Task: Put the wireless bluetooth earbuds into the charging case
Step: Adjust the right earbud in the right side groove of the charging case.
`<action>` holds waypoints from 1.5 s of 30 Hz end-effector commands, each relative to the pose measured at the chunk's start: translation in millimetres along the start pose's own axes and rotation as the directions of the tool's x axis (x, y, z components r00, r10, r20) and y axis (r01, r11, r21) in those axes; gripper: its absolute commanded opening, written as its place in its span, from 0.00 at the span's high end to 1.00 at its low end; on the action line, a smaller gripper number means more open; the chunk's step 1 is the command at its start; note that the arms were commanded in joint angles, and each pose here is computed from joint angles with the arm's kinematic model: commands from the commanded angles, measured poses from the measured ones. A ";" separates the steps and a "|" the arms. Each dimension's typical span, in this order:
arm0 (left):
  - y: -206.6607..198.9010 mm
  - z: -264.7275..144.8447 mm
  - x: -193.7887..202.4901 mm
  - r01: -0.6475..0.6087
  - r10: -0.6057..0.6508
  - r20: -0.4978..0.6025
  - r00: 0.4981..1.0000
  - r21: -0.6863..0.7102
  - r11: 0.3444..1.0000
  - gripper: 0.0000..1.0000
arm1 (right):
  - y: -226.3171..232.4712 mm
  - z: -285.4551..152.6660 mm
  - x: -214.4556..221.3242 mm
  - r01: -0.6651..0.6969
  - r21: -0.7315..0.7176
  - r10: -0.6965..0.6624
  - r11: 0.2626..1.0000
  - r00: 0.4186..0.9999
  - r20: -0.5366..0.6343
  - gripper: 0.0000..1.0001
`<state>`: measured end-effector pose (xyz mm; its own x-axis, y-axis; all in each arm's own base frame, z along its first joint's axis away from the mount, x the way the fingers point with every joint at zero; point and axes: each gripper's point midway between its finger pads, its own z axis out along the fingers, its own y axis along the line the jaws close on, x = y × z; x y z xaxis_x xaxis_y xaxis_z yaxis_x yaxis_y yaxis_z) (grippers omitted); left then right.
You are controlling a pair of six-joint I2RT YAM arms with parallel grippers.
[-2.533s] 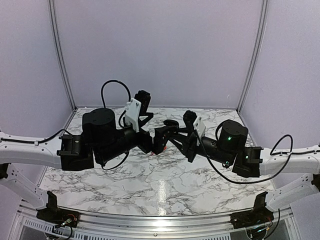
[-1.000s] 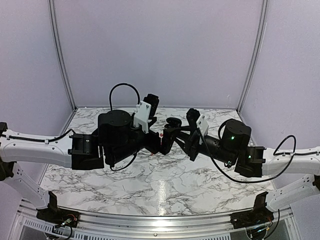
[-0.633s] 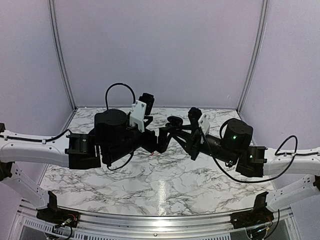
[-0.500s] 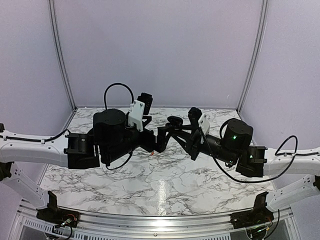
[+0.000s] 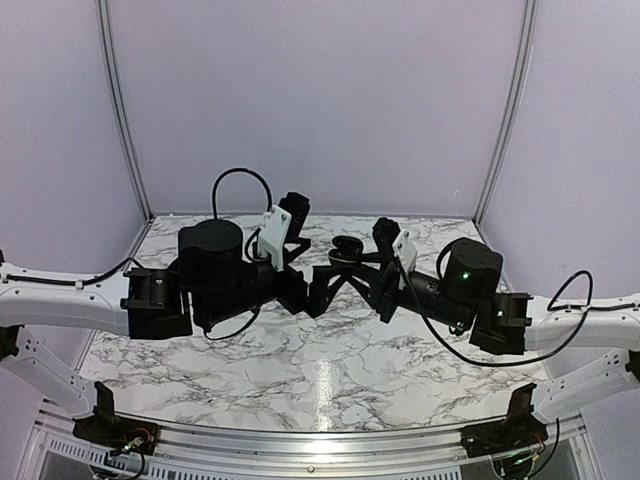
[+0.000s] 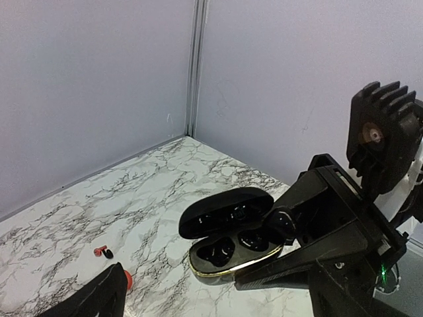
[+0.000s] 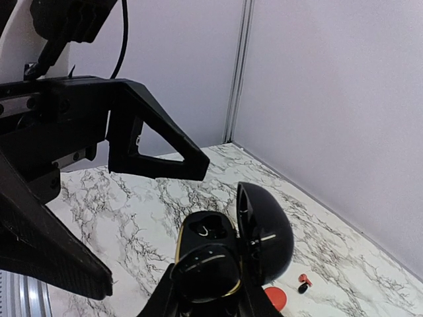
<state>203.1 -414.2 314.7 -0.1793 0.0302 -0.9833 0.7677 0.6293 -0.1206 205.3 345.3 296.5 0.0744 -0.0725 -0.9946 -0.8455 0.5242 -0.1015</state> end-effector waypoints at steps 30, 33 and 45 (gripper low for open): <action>13.6 13.2 -17.1 0.001 0.001 0.029 1.000 -0.078 0.997 0.01 | 4.5 -1.2 -21.2 -0.002 -0.027 0.003 1.000 0.999 0.049 1.00; 16.7 9.9 -15.9 0.002 0.001 0.027 1.000 -0.083 0.997 0.01 | 4.5 -2.1 -21.6 -0.002 -0.027 0.003 1.000 0.999 0.050 1.00; 22.5 2.8 -14.2 -0.010 0.012 0.022 1.000 -0.090 0.996 0.01 | 4.4 -3.6 -22.7 -0.003 -0.027 0.005 1.000 0.998 0.056 1.00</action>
<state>218.3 -416.3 321.1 -0.1659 0.0248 -0.9858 0.7367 0.6676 -0.1072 202.7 347.5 290.9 0.0651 -0.0889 -0.9939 -0.8567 0.5058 -0.1014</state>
